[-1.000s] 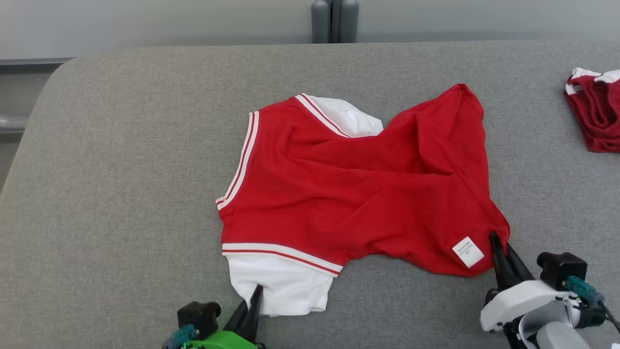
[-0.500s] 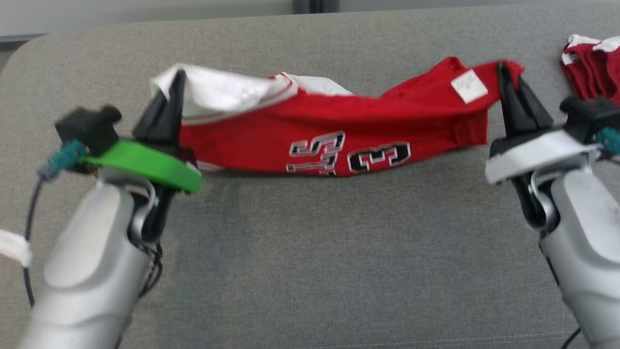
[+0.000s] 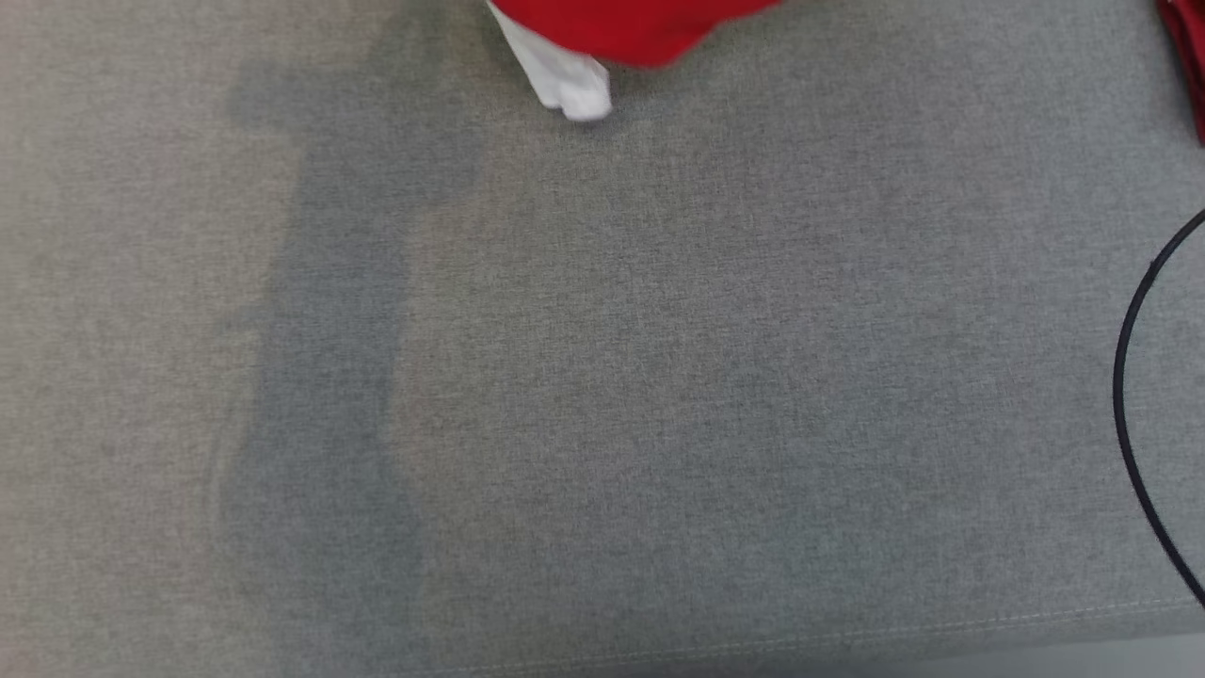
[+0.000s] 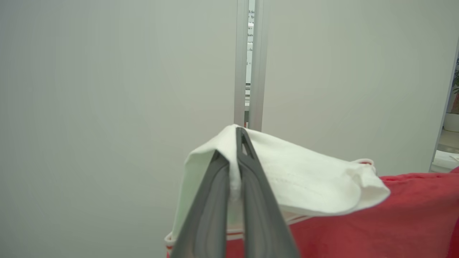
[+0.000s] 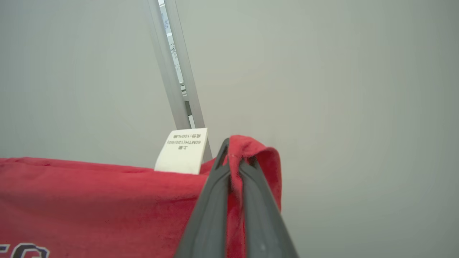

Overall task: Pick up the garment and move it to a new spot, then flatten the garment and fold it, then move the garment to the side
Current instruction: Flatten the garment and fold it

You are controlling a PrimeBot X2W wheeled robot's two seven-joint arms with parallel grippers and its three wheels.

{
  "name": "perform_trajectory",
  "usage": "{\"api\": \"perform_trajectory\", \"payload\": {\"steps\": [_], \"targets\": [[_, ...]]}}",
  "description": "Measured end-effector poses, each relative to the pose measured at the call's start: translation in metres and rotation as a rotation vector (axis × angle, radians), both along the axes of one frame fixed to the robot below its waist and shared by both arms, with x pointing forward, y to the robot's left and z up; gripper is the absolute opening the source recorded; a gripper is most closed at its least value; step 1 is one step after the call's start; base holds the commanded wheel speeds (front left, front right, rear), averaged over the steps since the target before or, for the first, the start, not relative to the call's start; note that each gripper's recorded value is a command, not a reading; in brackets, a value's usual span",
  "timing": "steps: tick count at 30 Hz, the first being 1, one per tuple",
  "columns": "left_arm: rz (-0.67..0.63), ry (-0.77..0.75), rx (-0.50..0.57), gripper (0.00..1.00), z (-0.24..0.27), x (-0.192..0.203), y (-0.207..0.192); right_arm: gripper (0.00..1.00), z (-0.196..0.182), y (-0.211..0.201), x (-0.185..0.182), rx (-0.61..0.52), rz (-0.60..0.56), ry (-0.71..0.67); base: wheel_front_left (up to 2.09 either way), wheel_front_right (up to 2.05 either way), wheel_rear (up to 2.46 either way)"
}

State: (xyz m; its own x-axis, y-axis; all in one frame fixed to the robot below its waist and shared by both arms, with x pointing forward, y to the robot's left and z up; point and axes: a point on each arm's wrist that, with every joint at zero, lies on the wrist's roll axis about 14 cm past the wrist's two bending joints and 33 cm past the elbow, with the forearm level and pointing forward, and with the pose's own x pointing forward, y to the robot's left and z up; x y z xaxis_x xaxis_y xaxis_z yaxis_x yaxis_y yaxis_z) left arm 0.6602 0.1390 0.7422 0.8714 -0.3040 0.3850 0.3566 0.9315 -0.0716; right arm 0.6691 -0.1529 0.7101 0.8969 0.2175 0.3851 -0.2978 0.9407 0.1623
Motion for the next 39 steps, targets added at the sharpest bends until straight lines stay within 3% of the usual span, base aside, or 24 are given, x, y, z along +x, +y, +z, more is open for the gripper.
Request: {"api": "perform_trajectory", "payload": {"steps": [8,15,21,26,28,32,39], "targets": [[0.016,-0.108,0.013,0.0,0.055,0.023,-0.011,0.0,0.048,-0.001,0.019,-0.077,-0.034,-0.068,0.0,0.0,0.0],[0.02,-0.11,-0.002,0.0,0.05,0.037,-0.013,0.0,0.034,0.001,0.034,-0.121,-0.038,-0.049,0.0,0.0,0.0],[-0.011,-0.023,-0.087,0.0,-0.013,0.048,-0.015,0.0,-0.024,0.007,0.041,-0.105,-0.006,0.022,0.0,0.0,0.0],[-0.019,0.092,-0.159,0.0,-0.085,0.032,-0.002,0.0,-0.096,0.012,0.015,-0.107,0.054,0.125,0.0,0.0,0.0],[-0.014,0.146,-0.151,0.0,-0.117,0.019,0.005,0.0,-0.127,0.005,-0.002,-0.105,0.062,0.185,0.0,0.0,0.0],[0.044,0.163,-0.26,0.0,-0.144,-0.02,0.033,0.0,-0.165,0.003,-0.045,-0.047,0.094,0.247,0.0,0.0,0.0],[0.2,0.328,-0.335,0.0,-0.23,-0.123,0.062,0.0,-0.231,0.001,-0.135,0.032,0.098,0.399,0.0,0.0,0.0]]}}
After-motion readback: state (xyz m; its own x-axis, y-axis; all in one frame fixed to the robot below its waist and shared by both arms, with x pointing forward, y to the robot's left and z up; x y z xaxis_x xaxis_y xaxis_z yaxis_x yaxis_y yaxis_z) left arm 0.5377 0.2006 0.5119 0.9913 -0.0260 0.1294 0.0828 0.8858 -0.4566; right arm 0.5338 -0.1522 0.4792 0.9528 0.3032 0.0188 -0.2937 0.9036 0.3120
